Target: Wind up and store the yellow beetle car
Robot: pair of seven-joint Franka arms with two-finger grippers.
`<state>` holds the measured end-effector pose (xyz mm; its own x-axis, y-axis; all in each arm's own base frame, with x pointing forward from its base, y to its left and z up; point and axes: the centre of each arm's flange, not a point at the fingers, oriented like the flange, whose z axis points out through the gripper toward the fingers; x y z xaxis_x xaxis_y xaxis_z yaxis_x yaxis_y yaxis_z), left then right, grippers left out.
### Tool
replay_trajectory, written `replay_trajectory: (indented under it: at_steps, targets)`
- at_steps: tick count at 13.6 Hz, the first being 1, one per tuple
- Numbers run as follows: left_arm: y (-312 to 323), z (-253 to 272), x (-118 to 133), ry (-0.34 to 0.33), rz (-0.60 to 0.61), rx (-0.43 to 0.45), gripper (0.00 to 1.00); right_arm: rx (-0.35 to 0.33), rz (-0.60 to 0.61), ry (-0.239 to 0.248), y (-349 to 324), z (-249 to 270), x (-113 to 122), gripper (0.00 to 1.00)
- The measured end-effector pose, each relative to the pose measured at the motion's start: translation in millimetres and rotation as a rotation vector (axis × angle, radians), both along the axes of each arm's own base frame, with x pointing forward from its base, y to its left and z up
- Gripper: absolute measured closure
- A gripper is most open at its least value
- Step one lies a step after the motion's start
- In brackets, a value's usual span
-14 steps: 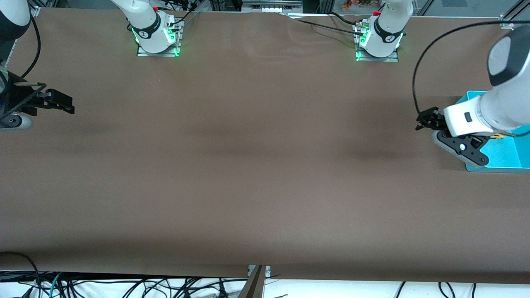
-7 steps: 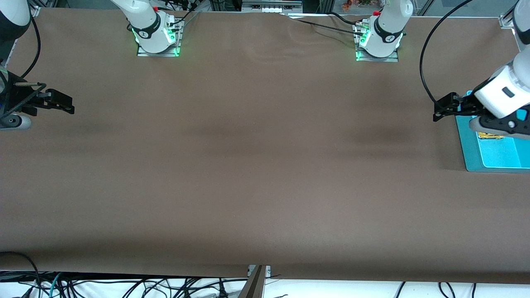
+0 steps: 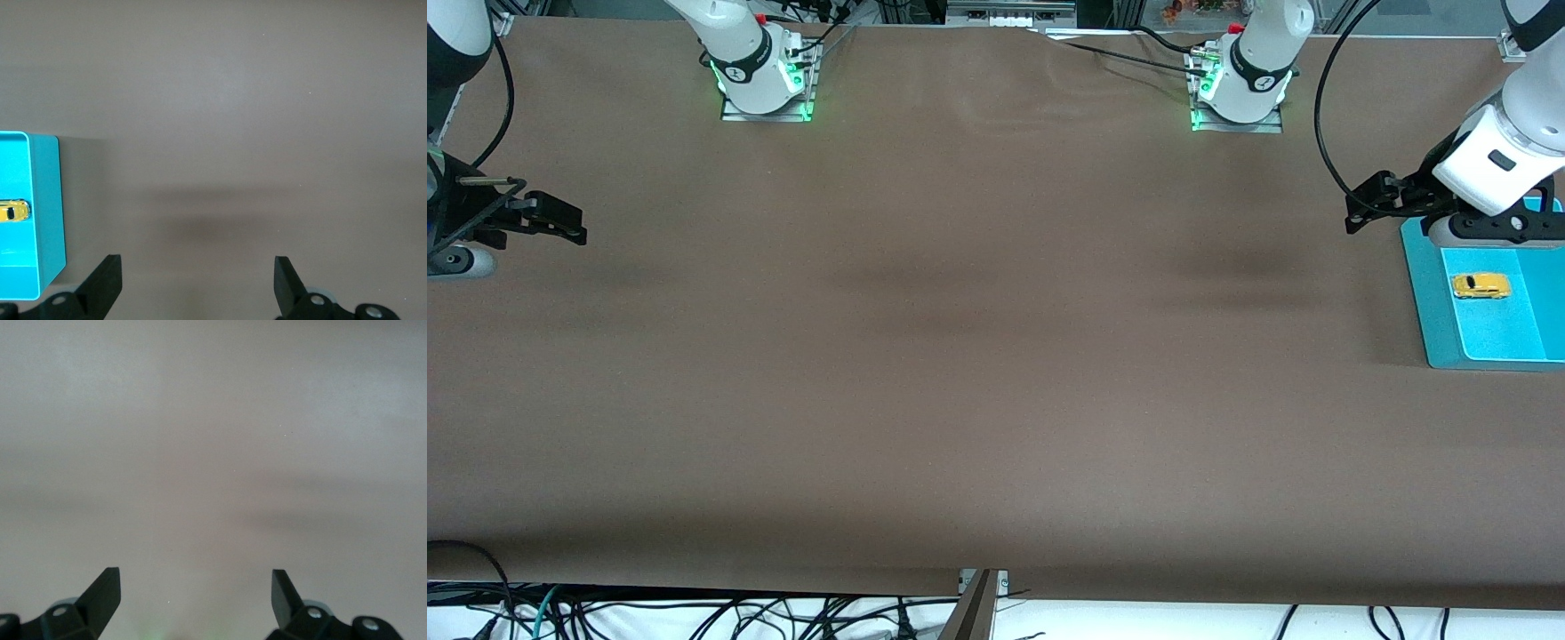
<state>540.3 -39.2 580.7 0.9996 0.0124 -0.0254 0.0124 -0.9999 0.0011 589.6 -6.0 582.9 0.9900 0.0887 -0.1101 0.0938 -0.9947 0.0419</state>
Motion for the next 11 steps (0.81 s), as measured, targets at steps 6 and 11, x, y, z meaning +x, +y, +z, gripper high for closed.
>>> replay_trajectory:
  at_steps: [6,11]
  targets:
    - [20.8,-1.3,0.7,-0.003,0.039,-0.007,0.00,0.000,0.000,0.000,0.0,0.0,0.0,0.00]
    - [24.7,1.0,2.2,0.000,0.039,-0.007,0.00,0.000,-0.001,0.000,-0.3,0.0,0.0,0.00]
